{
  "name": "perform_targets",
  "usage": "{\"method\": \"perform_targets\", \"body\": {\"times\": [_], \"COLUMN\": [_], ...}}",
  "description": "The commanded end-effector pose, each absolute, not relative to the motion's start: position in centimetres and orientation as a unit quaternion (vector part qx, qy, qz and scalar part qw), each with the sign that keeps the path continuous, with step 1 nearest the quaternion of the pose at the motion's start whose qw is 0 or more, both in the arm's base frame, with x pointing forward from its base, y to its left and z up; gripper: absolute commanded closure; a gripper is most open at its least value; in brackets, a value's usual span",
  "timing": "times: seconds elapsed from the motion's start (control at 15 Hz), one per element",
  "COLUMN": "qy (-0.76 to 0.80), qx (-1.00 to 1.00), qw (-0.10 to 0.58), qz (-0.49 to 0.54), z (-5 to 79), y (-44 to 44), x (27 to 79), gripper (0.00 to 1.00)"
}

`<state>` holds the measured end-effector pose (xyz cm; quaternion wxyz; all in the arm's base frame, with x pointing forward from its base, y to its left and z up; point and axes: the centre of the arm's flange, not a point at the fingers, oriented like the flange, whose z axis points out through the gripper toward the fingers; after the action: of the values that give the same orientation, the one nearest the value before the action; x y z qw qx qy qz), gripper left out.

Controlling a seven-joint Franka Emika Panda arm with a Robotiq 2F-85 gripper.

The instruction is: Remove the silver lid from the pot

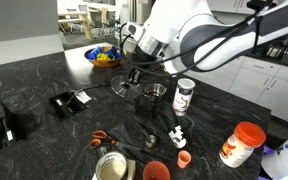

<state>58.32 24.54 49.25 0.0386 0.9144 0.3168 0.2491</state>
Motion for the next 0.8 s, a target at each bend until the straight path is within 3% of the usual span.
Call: {"method": "perform_targets", "body": {"times": [0.0,0.73], "qy": [0.389,0.438], "qx": [0.884,0.875], "qw": [0.046,0.042], "qz": [0.254,0.202], "z": [47.5,39.1], "y": [26.3,28.1], "x": [58.6,61.1], "gripper": [0.99,0.99]}}
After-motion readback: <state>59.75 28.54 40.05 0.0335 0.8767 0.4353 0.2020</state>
